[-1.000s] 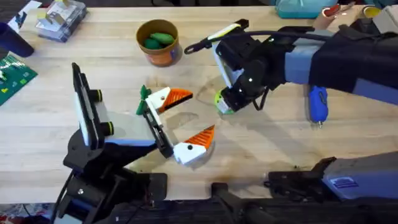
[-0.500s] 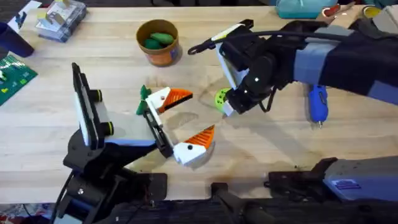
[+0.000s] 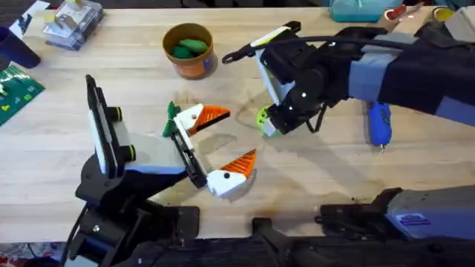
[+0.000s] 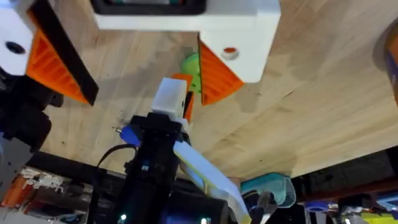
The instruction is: Pick up the gripper from the table and insert it into the empty holder that is missing its gripper. Then pick up a screw, insert it into the mounting hole, and use the screwdriver to tighten it. Finally, clean up the table by picking up the vegetable and placing it into the bucket.
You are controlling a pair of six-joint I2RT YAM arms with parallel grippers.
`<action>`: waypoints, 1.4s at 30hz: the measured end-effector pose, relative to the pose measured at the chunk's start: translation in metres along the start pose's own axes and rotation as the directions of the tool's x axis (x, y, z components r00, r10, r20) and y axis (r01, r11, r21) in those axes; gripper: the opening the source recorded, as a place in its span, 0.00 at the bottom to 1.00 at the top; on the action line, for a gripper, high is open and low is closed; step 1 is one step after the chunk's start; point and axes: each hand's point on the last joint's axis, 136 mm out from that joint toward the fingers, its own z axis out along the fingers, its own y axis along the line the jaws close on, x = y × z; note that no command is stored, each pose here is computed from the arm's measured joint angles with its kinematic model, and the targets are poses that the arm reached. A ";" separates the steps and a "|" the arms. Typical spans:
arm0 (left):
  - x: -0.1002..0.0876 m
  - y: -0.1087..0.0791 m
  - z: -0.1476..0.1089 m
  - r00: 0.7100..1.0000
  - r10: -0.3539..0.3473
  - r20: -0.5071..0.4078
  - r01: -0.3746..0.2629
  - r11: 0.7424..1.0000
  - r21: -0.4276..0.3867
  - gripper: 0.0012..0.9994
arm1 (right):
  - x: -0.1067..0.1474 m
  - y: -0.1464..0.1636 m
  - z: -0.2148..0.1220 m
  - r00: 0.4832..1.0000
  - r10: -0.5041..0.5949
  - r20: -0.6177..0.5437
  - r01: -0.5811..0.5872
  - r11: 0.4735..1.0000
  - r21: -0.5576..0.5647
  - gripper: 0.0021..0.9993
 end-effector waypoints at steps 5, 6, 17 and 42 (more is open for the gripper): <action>0.000 0.000 0.000 1.000 0.000 0.000 0.000 1.000 0.000 0.99 | 0.001 0.000 0.002 1.000 0.000 -0.005 0.000 1.000 0.001 0.37; 0.000 0.000 0.000 1.000 0.000 0.000 0.000 1.000 0.000 0.99 | 0.000 0.000 0.002 1.000 0.000 -0.004 0.000 1.000 0.001 0.37; 0.000 0.000 0.000 1.000 0.000 0.000 0.000 1.000 0.000 0.99 | 0.004 -0.001 0.014 0.999 -0.001 -0.047 0.002 1.000 0.010 0.37; 0.000 0.000 0.000 1.000 0.000 0.000 0.000 1.000 0.000 0.99 | -0.029 0.000 -0.112 0.997 0.007 0.083 -0.006 1.000 -0.009 0.00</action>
